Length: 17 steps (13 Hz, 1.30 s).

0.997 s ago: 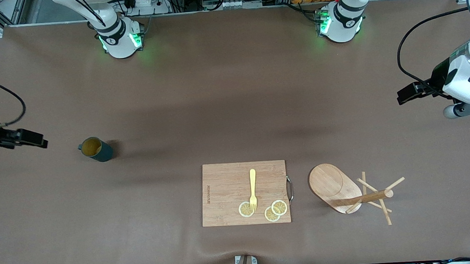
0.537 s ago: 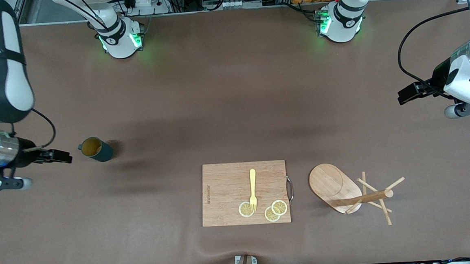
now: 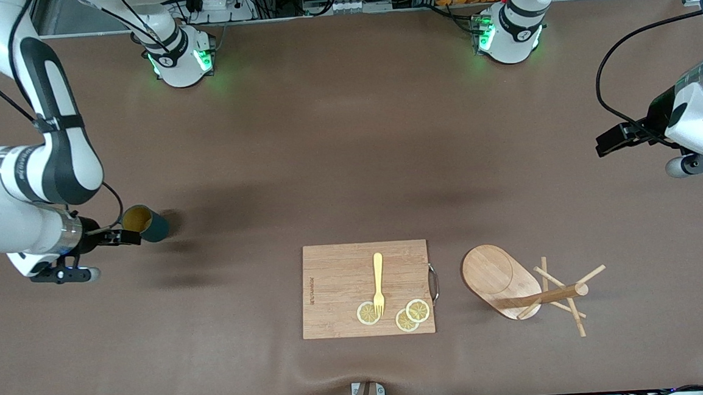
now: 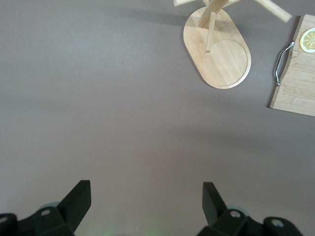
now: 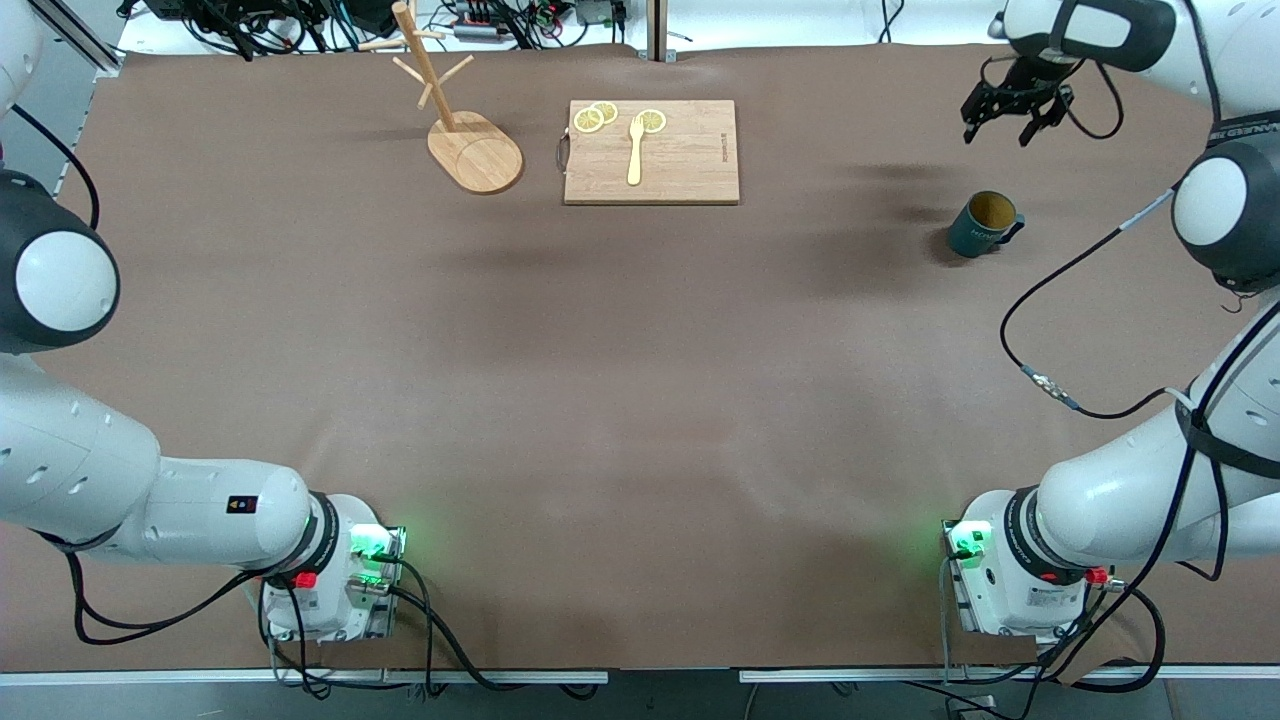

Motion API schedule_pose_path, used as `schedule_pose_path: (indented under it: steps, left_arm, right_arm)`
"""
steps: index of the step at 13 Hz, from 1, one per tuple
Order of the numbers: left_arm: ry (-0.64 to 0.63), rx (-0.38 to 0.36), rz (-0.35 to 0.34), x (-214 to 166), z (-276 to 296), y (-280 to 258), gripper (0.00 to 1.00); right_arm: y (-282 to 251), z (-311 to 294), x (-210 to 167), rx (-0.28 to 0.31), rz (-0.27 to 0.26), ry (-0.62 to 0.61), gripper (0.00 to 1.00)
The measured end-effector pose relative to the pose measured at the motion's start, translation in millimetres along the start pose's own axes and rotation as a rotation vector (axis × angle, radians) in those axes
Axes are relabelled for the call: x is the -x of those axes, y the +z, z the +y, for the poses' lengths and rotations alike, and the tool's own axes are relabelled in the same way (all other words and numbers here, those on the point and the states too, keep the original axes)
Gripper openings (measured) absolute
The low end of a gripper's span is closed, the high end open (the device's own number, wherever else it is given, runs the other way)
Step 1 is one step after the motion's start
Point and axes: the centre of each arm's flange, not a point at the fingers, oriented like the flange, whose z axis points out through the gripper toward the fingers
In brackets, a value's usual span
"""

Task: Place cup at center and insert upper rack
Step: 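Close the right gripper on the teal mug's rim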

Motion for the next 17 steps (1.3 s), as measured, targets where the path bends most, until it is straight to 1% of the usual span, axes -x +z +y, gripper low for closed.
schedule_pose_path:
  steps: [7, 14, 15, 17]
  left_arm:
    - [-0.001, 0.003, 0.009, -1.1, -0.2, -0.9, 1.0]
    - [0.0, 0.003, 0.01, -1.1, 0.1, -0.9, 1.0]
    - [0.0, 0.003, 0.01, -1.1, 0.0, -0.9, 1.0]
    - [0.0, 0.003, 0.01, -1.1, 0.0, -0.9, 1.0]
  right_arm:
    - [62.1, -5.3, 6.6, 0.0, -0.111, -0.008, 1.0]
    - [81.0, -4.8, 12.0, 0.001, -0.156, -0.007, 1.0]
    - [84.8, -4.5, 13.8, 0.001, -0.164, -0.007, 0.98]
    - [89.6, -5.0, 16.0, 0.001, -0.174, -0.007, 0.97]
